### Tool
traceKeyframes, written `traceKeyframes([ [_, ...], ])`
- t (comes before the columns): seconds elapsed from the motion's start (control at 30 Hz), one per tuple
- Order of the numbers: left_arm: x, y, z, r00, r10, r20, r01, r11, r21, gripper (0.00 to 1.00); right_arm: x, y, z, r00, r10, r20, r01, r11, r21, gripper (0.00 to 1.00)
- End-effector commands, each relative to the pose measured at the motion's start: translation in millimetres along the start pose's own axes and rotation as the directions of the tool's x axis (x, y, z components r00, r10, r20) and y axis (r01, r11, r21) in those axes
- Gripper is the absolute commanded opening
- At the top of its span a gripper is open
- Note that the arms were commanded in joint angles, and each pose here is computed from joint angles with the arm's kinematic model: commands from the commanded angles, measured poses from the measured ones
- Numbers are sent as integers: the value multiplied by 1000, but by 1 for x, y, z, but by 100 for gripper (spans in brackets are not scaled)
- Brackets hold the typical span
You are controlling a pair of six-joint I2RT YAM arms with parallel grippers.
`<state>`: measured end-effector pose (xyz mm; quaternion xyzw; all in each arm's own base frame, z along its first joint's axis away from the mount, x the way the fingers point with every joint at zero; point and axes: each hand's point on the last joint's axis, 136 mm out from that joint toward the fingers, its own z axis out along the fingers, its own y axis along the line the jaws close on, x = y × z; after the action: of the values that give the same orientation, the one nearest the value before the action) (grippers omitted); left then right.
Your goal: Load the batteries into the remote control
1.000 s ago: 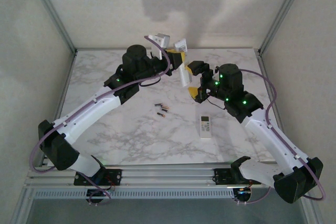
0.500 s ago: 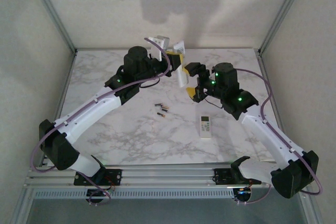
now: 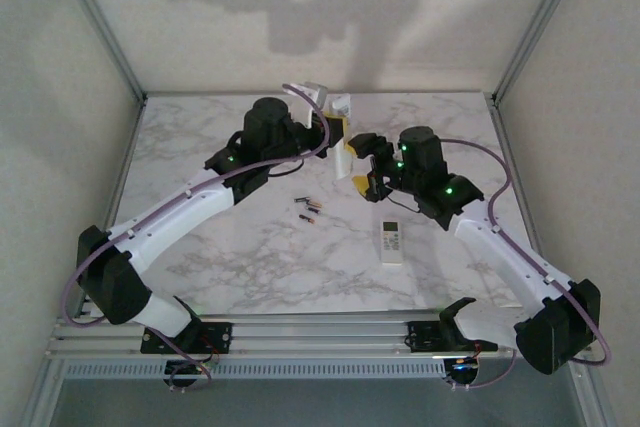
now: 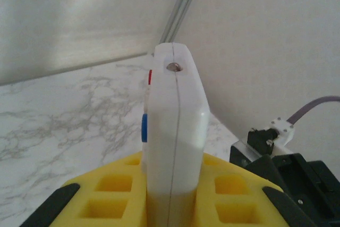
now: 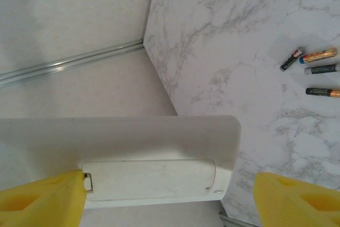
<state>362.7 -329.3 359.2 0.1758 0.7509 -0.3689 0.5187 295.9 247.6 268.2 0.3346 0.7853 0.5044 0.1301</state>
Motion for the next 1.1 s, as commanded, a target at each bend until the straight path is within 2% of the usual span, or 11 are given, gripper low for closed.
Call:
traceKeyframes([
  [0.0, -62, -22, -19, 978, 53, 201, -62, 997, 42, 0, -9, -94, 10, 996, 77, 53, -90, 948, 304, 79],
  [0.23, -39, 14, -4, 989, 21, 147, -14, 999, -49, 0, -10, -119, 9, 994, 93, 63, -109, 927, 360, 78],
  [0.63, 3, 40, 21, 998, -36, 56, 40, 997, -73, 0, -18, -155, -6, 987, 104, 122, -146, 898, 416, 81],
  [0.77, 18, 43, 29, 998, -66, 17, 67, 995, -71, 0, -32, -157, -20, 984, -12, 179, -70, 893, 445, 83],
  [0.83, 16, 42, 28, 996, -81, 22, 82, 995, -60, 0, -47, -145, -28, 963, -171, 209, 63, 895, 442, 86],
  [0.9, 11, 38, 24, 994, -108, 29, 109, 993, -36, 0, -60, -118, -31, 888, -408, 213, 299, 864, 406, 92],
  [0.93, 7, 35, 21, 991, -133, 30, 133, 991, -10, 0, -59, -96, -29, 798, -572, 189, 488, 797, 355, 95],
  [0.97, 2, 30, 18, 987, -158, 31, 157, 987, 20, 0, -54, -78, -28, 703, -688, 182, 625, 719, 304, 96],
  [1.0, -3, 27, 14, 981, -190, 31, 188, 981, 50, 0, -48, -61, -31, 577, -797, 180, 754, 604, 259, 96],
  [1.03, -8, 22, 10, 976, -217, 28, 214, 973, 86, 0, -40, -48, -32, 440, -878, 186, 851, 474, 225, 96],
  [1.07, -11, 18, 6, 972, -233, 24, 228, 967, 113, 0, -34, -37, -36, 340, -919, 201, 905, 377, 196, 96],
])
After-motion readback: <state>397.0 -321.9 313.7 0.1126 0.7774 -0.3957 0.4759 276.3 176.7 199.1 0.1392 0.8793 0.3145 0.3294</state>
